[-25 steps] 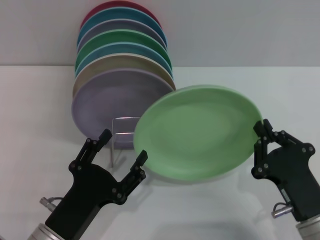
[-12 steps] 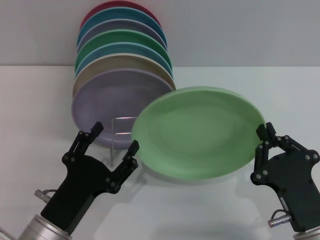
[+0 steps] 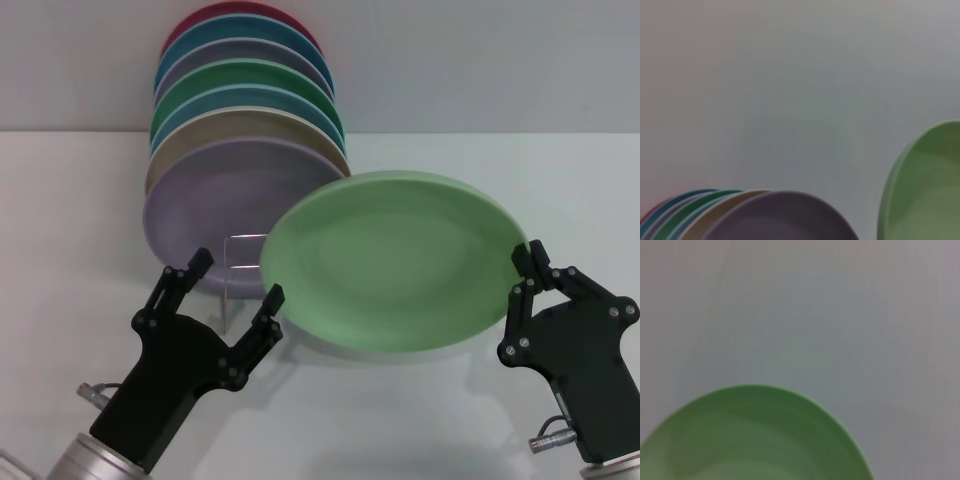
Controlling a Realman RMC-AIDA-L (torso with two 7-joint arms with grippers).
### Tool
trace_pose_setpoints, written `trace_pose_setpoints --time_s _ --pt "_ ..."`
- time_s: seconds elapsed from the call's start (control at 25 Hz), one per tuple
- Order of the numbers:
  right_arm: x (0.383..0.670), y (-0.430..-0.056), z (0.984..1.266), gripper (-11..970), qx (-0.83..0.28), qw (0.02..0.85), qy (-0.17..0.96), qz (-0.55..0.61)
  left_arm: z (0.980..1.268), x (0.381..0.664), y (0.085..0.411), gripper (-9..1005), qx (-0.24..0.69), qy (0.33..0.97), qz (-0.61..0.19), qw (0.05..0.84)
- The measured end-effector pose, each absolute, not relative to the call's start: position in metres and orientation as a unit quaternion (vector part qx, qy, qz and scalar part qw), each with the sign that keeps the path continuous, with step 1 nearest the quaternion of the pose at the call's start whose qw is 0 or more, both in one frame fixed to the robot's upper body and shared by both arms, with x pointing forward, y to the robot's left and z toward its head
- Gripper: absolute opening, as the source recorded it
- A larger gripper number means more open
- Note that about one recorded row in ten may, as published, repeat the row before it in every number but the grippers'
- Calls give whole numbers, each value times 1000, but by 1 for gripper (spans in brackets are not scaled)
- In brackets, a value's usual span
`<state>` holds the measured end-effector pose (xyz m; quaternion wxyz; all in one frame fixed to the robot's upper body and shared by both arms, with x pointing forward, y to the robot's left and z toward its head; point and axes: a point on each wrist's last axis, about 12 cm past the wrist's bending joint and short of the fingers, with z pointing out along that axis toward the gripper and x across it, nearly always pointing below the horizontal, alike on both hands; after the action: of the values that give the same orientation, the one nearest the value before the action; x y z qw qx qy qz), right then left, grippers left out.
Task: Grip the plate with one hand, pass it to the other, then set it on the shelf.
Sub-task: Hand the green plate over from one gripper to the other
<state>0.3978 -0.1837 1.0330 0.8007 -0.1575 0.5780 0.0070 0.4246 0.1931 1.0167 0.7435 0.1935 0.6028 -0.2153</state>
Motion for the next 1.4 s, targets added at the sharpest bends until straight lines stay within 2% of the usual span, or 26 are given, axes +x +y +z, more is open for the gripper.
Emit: trace_pose_setpoints --time_s 0.4,1.4 --pt "397 -175 1034 17 -184 795 577 -27 1015 435 188 732 177 627 -207 730" --pt "394 -170 1032 17 -239 788 565 -62 1013 427 184 720 164 636 -215 722"
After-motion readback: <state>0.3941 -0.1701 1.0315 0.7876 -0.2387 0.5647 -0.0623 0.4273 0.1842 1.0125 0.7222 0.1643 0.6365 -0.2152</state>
